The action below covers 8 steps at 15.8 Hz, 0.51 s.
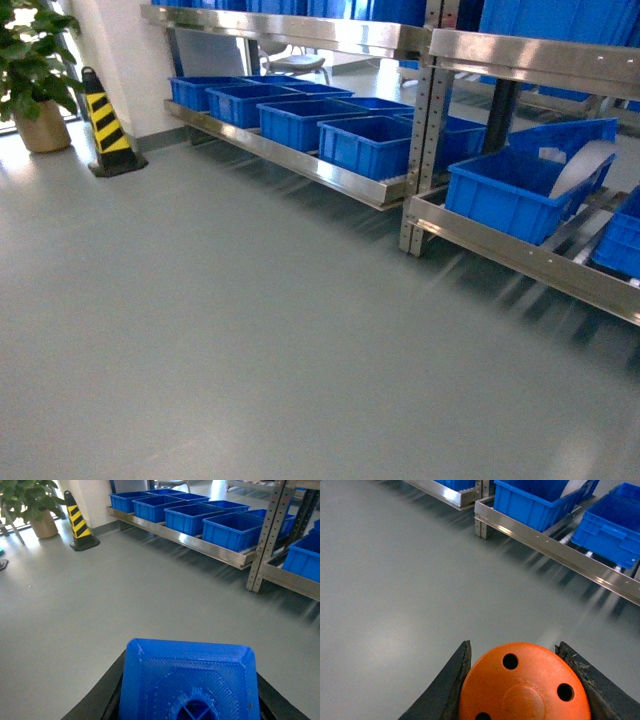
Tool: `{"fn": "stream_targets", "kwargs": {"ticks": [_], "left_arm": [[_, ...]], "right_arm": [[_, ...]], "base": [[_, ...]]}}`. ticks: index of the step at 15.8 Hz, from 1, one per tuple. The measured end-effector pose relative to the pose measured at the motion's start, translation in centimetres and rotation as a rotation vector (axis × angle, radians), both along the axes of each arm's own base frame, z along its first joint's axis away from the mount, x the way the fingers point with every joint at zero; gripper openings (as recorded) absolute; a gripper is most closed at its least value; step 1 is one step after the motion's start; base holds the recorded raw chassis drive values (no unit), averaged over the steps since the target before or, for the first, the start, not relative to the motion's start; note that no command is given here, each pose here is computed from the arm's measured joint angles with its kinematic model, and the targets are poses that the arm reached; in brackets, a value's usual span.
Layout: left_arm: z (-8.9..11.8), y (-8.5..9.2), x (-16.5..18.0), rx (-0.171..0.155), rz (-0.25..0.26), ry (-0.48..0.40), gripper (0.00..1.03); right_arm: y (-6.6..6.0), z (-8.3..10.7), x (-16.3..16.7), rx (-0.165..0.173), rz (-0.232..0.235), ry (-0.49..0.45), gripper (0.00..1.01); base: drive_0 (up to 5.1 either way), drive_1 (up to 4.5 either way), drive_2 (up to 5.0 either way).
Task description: Sort blue parts and orange caps into right shelf containers
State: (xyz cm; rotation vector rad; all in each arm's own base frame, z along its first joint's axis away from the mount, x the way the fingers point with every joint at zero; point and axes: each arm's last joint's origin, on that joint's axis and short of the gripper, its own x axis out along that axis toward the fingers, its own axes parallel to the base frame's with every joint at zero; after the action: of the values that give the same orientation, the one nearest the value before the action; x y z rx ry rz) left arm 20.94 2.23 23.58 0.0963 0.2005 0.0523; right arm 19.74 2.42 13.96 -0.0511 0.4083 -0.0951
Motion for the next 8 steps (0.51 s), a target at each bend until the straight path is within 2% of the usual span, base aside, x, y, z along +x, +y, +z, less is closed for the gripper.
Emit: {"fn": "stream_targets", "kwargs": {"ticks": [8], "left_arm": [[0.0,0.0,0.0,0.0,0.0,0.0,0.44]], "right_arm": [[0.0,0.0,0.0,0.0,0.0,0.0,0.43]], "base": [[-1.6,-1.6,-1.6]]}}
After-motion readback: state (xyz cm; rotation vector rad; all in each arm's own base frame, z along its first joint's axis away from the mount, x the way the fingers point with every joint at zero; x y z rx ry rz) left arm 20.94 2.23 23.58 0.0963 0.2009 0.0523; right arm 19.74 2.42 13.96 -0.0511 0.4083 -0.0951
